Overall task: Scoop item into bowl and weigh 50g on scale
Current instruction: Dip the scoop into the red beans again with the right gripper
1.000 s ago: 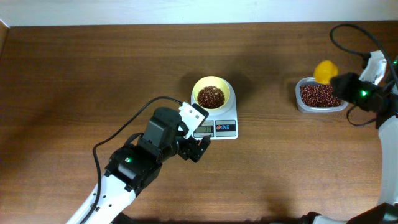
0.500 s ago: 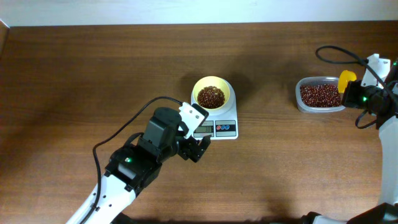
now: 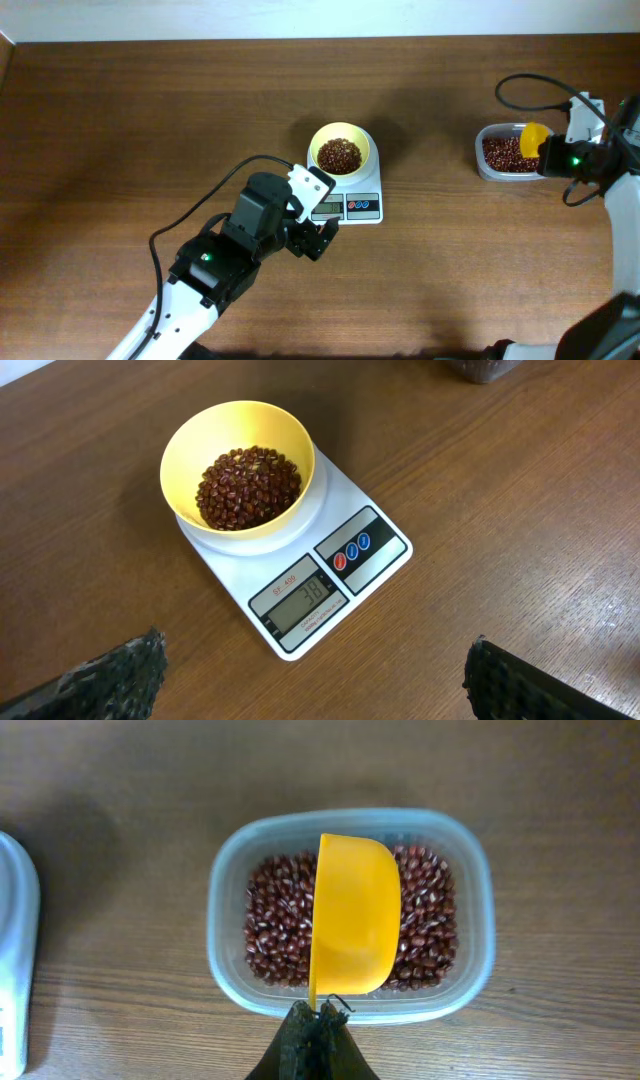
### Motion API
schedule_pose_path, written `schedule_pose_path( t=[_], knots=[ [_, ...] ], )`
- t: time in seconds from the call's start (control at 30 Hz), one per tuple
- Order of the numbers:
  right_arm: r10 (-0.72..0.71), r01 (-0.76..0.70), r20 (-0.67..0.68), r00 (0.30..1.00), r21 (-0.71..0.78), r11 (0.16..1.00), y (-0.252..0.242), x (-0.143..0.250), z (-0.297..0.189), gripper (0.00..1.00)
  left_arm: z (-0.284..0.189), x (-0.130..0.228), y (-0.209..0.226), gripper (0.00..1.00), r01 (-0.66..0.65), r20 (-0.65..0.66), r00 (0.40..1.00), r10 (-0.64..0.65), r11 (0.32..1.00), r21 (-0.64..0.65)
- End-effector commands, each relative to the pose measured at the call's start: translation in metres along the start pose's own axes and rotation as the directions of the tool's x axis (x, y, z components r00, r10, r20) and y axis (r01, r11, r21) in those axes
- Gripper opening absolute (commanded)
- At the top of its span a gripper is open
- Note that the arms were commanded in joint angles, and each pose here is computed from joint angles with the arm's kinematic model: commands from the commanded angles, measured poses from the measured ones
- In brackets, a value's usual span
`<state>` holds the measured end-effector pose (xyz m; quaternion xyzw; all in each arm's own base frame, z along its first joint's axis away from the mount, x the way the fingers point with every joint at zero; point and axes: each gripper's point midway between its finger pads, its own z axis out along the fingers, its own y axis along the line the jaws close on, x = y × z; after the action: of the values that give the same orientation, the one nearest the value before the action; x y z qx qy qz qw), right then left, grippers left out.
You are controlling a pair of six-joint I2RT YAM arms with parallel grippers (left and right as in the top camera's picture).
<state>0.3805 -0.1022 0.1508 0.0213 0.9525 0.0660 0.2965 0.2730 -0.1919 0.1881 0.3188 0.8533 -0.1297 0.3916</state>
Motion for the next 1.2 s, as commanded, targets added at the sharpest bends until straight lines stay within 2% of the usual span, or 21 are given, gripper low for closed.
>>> schedule_pose_path(
  t=[0.0, 0.17, 0.3, 0.57, 0.83, 1.17],
  knots=[
    [0.005, -0.006, -0.044, 0.999, -0.027, 1.000, -0.001, 0.008, 0.016, 0.04, 0.002, 0.003, -0.001, 0.99, 0.013, -0.008, 1.000, -0.013, 1.000, 0.005],
    [0.007, -0.008, -0.047, 0.999, -0.028, 1.000, -0.003, 0.008, 0.023, 0.04, 0.002, 0.003, -0.001, 0.99, 0.013, -0.008, 1.000, -0.013, 1.000, 0.005],
    [0.016, -0.021, -0.056, 0.998, -0.084, 0.996, 0.007, 0.011, 0.023, 0.04, 0.002, 0.003, -0.001, 0.99, 0.013, -0.008, 1.000, -0.013, 1.000, 0.005],
    [-0.041, 0.038, -0.066, 0.997, -0.044, 0.998, -0.001, 0.014, 0.023, 0.04, 0.002, 0.003, -0.001, 0.99, 0.013, -0.008, 1.000, -0.013, 1.000, 0.005],
    [-0.106, 0.106, 0.018, 0.994, 0.003, 0.994, -0.010, -0.009, 0.022, 0.04, 0.002, 0.003, -0.001, 0.99, 0.013, -0.008, 1.000, -0.013, 1.000, 0.005],
    [-0.092, 0.097, -0.055, 0.994, 0.082, 0.992, -0.025, 0.006, 0.025, 0.04, 0.002, 0.003, -0.001, 0.99, 0.013, -0.008, 1.000, -0.013, 1.000, 0.005]
  ],
)
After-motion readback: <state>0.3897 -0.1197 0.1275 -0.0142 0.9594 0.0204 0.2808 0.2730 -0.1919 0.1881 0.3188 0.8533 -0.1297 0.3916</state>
